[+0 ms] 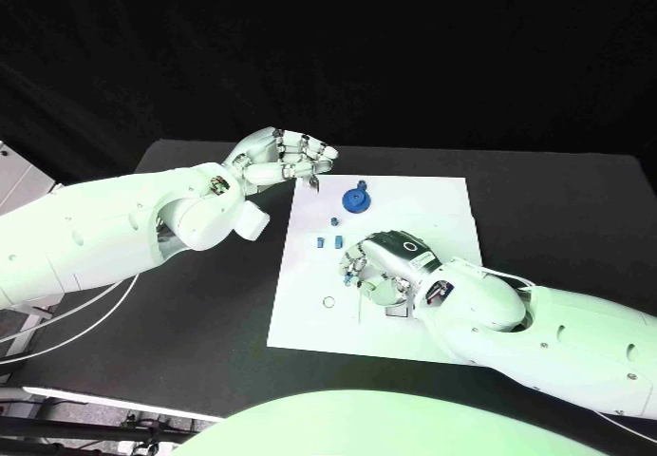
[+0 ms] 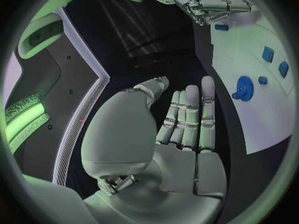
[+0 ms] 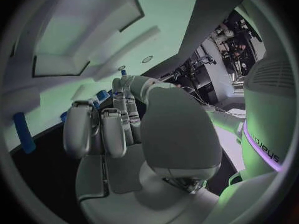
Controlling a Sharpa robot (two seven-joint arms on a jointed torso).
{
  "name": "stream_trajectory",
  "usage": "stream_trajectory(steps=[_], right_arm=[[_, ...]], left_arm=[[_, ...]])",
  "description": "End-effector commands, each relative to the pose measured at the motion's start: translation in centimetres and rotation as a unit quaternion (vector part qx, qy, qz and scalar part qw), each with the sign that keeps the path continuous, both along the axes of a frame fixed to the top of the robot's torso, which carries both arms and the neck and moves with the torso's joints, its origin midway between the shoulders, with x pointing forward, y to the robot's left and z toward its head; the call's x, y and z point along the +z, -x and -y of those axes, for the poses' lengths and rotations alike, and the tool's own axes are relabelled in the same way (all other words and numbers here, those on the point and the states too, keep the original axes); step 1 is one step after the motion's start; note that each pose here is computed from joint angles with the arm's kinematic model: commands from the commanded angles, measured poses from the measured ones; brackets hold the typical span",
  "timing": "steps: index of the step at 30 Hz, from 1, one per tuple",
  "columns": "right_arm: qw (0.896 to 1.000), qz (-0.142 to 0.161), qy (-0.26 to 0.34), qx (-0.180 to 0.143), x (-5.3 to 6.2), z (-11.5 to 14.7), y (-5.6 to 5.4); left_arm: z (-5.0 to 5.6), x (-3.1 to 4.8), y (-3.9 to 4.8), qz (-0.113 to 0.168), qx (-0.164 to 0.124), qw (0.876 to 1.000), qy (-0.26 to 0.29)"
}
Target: Assemble the parts on the task board
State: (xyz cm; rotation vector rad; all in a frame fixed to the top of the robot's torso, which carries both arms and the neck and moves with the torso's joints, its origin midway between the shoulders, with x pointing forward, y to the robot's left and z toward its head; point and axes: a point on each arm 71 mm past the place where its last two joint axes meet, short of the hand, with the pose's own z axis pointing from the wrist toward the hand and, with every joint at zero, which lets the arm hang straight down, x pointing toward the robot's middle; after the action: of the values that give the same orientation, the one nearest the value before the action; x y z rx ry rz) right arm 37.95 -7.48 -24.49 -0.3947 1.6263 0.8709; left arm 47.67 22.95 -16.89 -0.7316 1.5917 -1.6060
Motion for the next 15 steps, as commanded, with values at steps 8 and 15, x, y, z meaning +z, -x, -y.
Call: stream_trajectory(steps=[8, 15], right_arm=[[1.0, -0.003, 0.028, 0.01, -0.38, -0.12, 0.23], [0.999, -0.002, 0.038, 0.006, -0.53, 0.04, 0.1]], left_arm=[[0.06, 0.03, -0.01, -0.001, -0.002, 1.0, 0.002], [0.04, 0.01, -0.01, -0.002, -0.002, 1.0, 0.001]])
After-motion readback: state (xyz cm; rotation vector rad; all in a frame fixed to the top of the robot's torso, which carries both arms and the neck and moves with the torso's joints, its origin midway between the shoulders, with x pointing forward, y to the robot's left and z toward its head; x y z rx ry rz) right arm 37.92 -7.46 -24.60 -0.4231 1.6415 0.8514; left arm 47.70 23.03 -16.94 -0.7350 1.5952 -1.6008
